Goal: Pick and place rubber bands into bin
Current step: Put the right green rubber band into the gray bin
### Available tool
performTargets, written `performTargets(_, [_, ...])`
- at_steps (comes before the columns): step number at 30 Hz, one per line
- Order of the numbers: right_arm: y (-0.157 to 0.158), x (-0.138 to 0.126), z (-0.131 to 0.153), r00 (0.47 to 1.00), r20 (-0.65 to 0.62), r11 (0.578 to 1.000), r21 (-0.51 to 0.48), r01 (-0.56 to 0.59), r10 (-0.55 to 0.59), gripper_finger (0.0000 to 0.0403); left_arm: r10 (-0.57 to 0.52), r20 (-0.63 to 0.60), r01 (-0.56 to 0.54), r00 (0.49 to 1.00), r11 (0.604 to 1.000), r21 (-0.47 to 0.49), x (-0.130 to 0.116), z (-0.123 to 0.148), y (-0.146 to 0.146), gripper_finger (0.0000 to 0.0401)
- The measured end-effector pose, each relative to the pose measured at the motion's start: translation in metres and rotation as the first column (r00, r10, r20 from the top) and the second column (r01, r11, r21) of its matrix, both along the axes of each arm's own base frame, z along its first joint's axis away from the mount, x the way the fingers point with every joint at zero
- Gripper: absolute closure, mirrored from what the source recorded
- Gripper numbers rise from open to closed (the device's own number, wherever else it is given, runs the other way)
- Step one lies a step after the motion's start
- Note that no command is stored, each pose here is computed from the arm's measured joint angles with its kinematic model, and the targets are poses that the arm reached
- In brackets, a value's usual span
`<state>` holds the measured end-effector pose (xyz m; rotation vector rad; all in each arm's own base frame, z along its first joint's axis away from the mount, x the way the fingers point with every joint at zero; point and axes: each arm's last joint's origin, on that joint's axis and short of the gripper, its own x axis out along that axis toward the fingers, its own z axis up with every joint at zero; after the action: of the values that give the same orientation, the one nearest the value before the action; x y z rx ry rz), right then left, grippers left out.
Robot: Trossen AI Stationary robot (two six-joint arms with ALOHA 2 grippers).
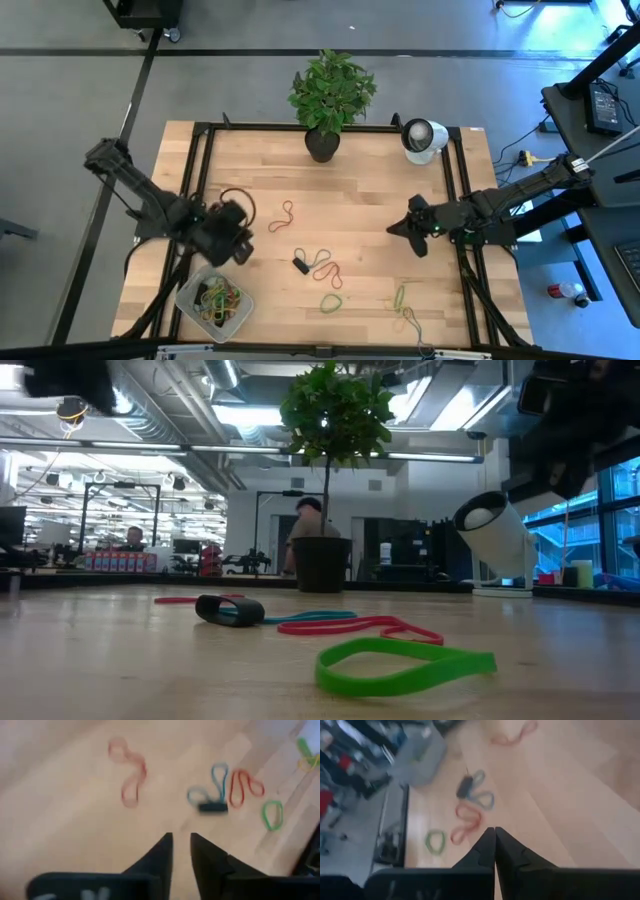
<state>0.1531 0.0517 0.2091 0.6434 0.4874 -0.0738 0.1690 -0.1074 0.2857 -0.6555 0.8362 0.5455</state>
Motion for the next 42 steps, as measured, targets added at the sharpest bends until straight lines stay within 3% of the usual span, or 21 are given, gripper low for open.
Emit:
performTargets(4, [0.002,0.009,0.012,0.997,0.062,0.999,-0.002,0.049,-0.049,0.0399,-0.128,0.010,0.125,0.992,0.981,0.145,0.021,0.004,0.020,0.0392])
performTargets(8, [0.008,0.028,0.030,0.996,0.042,0.997,-0.029,0.074,-0.073,0.0401,-0.252,0.014,0.236,0.968,0.924,0.300,0.047,0.006,0.037,0.0399])
performTargets(13, [0.021,0.060,0.047,0.978,-0.180,0.992,-0.085,0.094,-0.108,0.0401,-0.433,-0.085,0.429,0.897,0.810,0.399,0.073,-0.002,0.055,0.0400])
performTargets(16, [0.029,0.077,0.050,0.901,-0.393,0.983,-0.068,0.169,-0.182,0.0401,-0.476,-0.165,0.499,0.864,0.766,0.404,0.082,-0.010,0.066,0.0400])
performTargets(20, [0.048,0.090,0.046,0.720,-0.651,0.952,-0.017,0.305,-0.243,0.0402,-0.570,-0.233,0.612,0.788,0.684,0.397,0.088,-0.016,0.075,0.0399])
performTargets(24, [0.077,0.095,0.037,0.602,-0.757,0.917,0.010,0.400,-0.255,0.0398,-0.639,-0.223,0.668,0.736,0.632,0.392,0.087,-0.020,0.086,0.0400])
performTargets(30, [0.122,0.088,0.013,0.449,-0.842,0.801,0.037,0.598,-0.297,0.0373,-0.648,-0.109,0.634,0.754,0.673,0.380,0.068,-0.039,0.103,0.0400])
performTargets(35, [0.150,0.076,-0.008,0.307,-0.905,0.736,-0.010,0.677,-0.294,0.0361,-0.619,-0.077,0.602,0.781,0.716,0.352,0.051,-0.047,0.108,0.0398])
performTargets(38, [0.159,0.072,-0.018,0.265,-0.908,0.707,-0.049,0.705,-0.326,0.0350,-0.609,-0.058,0.587,0.791,0.730,0.349,0.046,-0.046,0.108,0.0400])
performTargets(42, [0.164,0.072,-0.032,0.230,-0.904,0.704,-0.101,0.704,-0.359,0.0331,-0.599,-0.033,0.571,0.800,0.743,0.351,0.044,-0.042,0.108,0.0398])
